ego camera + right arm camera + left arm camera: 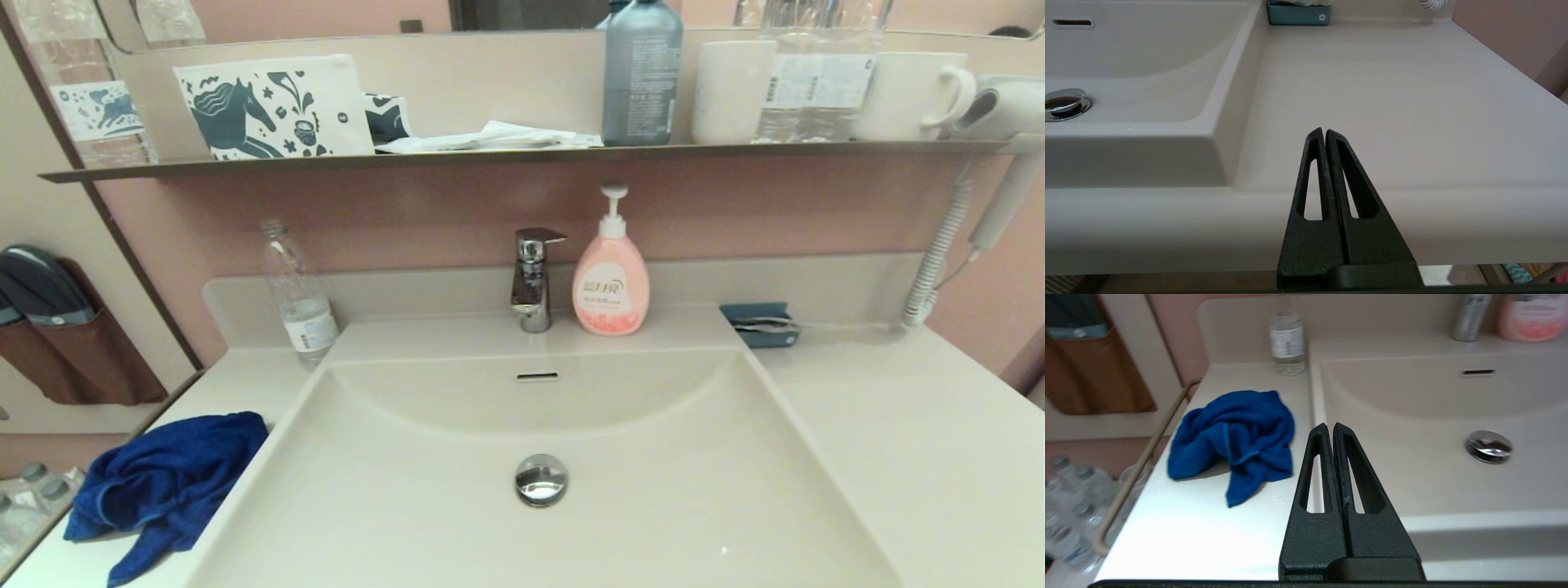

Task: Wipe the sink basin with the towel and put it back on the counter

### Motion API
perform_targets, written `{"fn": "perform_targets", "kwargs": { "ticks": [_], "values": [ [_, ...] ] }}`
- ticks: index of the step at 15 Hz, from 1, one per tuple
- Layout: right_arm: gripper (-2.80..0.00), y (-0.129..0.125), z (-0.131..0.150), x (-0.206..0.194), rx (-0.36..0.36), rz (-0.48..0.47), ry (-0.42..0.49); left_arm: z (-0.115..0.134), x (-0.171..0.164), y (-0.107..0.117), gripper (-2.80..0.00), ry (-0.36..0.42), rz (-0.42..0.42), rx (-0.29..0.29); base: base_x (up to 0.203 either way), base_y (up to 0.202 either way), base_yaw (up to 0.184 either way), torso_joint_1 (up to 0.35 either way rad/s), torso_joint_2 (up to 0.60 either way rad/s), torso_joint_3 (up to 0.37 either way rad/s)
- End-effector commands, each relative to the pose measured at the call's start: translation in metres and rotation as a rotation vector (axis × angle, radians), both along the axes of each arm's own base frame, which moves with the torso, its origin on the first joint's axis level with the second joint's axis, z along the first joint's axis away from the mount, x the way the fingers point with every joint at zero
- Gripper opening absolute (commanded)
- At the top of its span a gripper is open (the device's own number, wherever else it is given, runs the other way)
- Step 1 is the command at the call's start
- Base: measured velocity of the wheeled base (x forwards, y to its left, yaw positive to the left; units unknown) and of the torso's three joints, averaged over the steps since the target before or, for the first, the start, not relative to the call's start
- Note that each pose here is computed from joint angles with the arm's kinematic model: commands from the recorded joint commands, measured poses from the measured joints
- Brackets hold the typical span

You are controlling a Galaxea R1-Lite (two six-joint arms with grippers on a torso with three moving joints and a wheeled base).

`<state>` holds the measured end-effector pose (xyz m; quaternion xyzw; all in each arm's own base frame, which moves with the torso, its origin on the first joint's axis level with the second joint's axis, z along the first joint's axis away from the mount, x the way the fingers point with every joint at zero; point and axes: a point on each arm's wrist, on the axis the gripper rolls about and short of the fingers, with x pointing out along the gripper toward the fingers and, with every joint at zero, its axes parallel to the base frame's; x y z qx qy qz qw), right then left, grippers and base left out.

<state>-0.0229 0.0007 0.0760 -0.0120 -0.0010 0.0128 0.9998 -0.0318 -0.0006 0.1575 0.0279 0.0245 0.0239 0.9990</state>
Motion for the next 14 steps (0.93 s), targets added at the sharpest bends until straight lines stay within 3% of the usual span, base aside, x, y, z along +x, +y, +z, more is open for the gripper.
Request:
{"fn": "perform_targets", "kwargs": {
  "ticks": [1, 5, 7, 14],
  "values": [
    [-2.8, 0.0, 0.0, 0.0, -0.001, 0.001, 0.0, -0.027, -0.015, 0.0, -2.8, -0.089, -0.064, 0.003, 0.0, 0.0, 0.0, 0.0, 0.0, 0.0],
    [-2.8, 0.0, 0.0, 0.0, -0.001, 0.001, 0.0, -0.052, -0.003, 0.0, -2.8, -0.112, -0.088, 0.007, 0.0, 0.0, 0.0, 0.0, 0.0, 0.0],
    [-2.8, 0.0, 0.0, 0.0, -0.001, 0.001, 0.0, -0.065, 0.004, 0.0, -2.8, -0.112, -0.089, 0.041, 0.0, 0.0, 0.0, 0.0, 0.0, 0.0],
    [-2.8, 0.0, 0.0, 0.0, -0.001, 0.001, 0.0, -0.079, 0.009, 0.0, -2.8, -0.072, -0.091, 0.056, 0.0, 0.0, 0.0, 0.0, 0.0, 0.0]
  ]
}}
